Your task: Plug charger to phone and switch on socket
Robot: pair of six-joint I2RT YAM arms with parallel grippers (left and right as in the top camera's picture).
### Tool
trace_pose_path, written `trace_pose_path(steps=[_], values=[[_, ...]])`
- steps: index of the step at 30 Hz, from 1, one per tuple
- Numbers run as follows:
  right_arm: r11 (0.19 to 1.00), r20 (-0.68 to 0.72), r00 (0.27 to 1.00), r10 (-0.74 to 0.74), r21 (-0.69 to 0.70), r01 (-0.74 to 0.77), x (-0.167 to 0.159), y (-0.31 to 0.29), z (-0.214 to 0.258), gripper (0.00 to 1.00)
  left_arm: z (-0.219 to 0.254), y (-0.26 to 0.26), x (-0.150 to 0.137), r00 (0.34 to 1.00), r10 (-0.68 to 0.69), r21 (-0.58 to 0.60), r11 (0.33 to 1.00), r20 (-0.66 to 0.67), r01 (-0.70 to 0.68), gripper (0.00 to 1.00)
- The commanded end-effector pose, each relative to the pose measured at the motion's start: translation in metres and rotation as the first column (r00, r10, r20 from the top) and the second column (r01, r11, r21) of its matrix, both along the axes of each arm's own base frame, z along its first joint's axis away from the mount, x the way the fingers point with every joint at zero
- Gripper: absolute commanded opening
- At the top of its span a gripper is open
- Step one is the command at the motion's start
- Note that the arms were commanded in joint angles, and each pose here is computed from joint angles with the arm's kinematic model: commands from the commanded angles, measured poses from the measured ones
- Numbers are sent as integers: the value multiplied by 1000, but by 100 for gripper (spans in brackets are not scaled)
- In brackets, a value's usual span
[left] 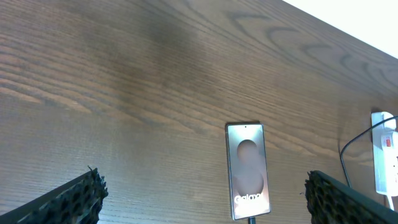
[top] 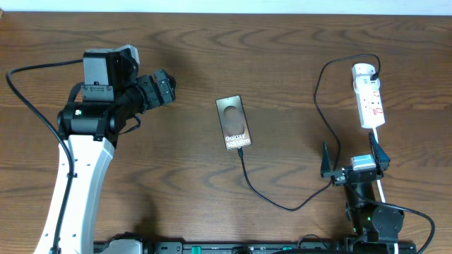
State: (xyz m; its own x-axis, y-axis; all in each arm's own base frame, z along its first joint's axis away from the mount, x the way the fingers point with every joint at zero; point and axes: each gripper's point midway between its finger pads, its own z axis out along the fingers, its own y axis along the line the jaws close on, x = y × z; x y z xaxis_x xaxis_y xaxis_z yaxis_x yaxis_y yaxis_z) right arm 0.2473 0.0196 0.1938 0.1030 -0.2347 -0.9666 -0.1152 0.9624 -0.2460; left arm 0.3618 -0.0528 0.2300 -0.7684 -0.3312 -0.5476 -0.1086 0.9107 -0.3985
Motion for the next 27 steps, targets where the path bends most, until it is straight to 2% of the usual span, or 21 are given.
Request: trace_pose_path(steps=[1,18,27], values=[[1000,10,1000,15,-6,-15,-1,3,2,99,10,3,2,1000,8,13,1000,28,-8,100],[1000,3,1000,21,-6,-21,-1,4,0,99,10,3,2,1000,8,13,1000,28,-8,100],[999,-156,987,39,6,-38,-2,7,-39,99,10,3,2,1000,8,13,1000,28,-8,100]])
